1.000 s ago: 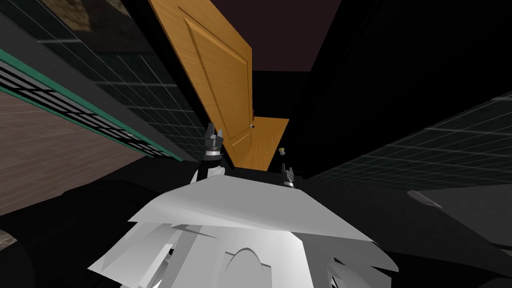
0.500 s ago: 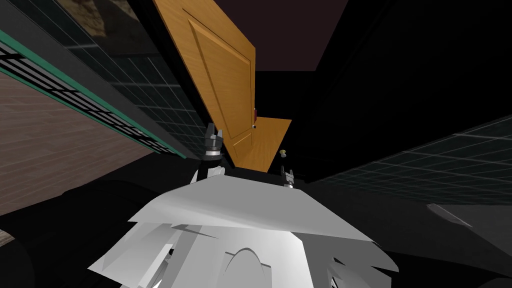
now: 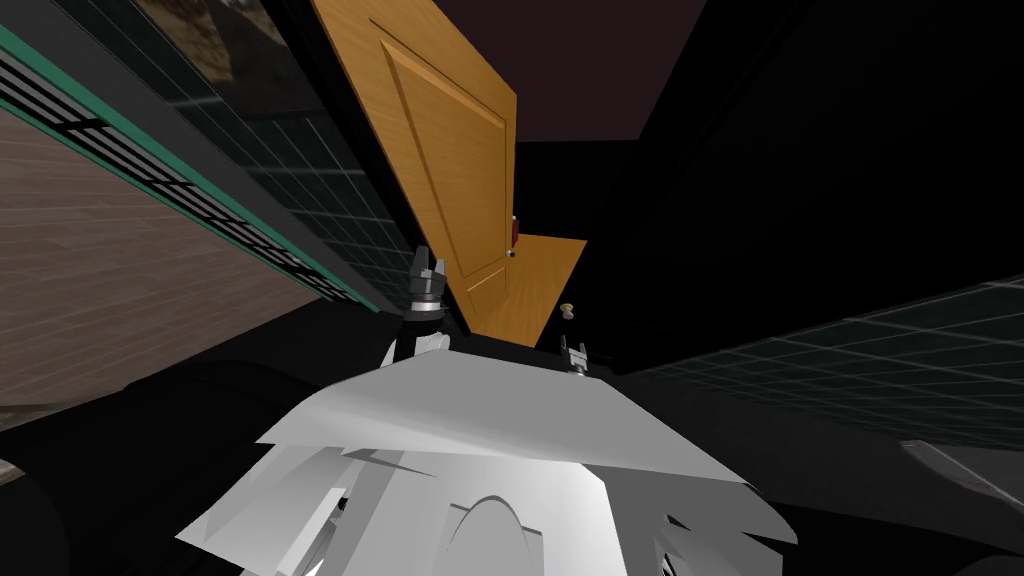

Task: Push the door open

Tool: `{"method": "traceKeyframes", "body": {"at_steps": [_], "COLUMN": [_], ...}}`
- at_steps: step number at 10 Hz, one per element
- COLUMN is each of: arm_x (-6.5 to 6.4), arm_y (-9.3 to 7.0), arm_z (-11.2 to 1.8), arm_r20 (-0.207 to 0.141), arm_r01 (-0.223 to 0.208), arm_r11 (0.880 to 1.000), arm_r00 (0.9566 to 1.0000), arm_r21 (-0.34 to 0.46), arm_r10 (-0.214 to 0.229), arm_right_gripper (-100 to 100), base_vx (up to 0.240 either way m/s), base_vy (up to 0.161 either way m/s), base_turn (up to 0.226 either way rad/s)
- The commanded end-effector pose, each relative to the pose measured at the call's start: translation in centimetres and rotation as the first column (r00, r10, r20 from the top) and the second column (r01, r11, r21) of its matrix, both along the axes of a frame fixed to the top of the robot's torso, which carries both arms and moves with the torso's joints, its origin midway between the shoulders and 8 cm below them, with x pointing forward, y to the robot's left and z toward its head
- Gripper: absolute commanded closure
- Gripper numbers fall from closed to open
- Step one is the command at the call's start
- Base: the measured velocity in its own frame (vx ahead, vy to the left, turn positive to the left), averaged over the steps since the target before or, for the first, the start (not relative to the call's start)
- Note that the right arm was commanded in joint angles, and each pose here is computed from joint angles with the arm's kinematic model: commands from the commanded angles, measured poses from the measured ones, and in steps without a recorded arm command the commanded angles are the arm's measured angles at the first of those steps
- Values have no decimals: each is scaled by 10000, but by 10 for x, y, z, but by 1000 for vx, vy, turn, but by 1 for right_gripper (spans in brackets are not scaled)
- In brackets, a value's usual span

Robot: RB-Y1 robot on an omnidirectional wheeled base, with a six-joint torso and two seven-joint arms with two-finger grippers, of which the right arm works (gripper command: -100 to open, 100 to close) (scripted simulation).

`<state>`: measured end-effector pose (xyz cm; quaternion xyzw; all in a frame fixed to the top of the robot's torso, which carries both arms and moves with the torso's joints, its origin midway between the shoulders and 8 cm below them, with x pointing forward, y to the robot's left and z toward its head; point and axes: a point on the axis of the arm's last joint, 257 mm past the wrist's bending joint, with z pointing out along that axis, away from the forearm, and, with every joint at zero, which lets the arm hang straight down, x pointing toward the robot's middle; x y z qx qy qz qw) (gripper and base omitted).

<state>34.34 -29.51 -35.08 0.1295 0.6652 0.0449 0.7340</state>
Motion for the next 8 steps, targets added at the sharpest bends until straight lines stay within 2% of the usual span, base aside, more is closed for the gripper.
{"method": "traceKeyframes", "body": {"at_steps": [1,8], "arm_x": [-5,-21], "arm_y": [-2,-8], "arm_z": [-7,-35], "arm_r20": [-194,-939], "arm_r01": [55,142], "arm_r11": [9991,9797], "arm_r00": [9998,9950], "arm_r21": [-414,-2002], "arm_r10": [-63,-336], "arm_right_gripper": [-100,-100], "base_vx": [28,37], "base_vy": [-36,-53], "base_turn": [59,85]}}
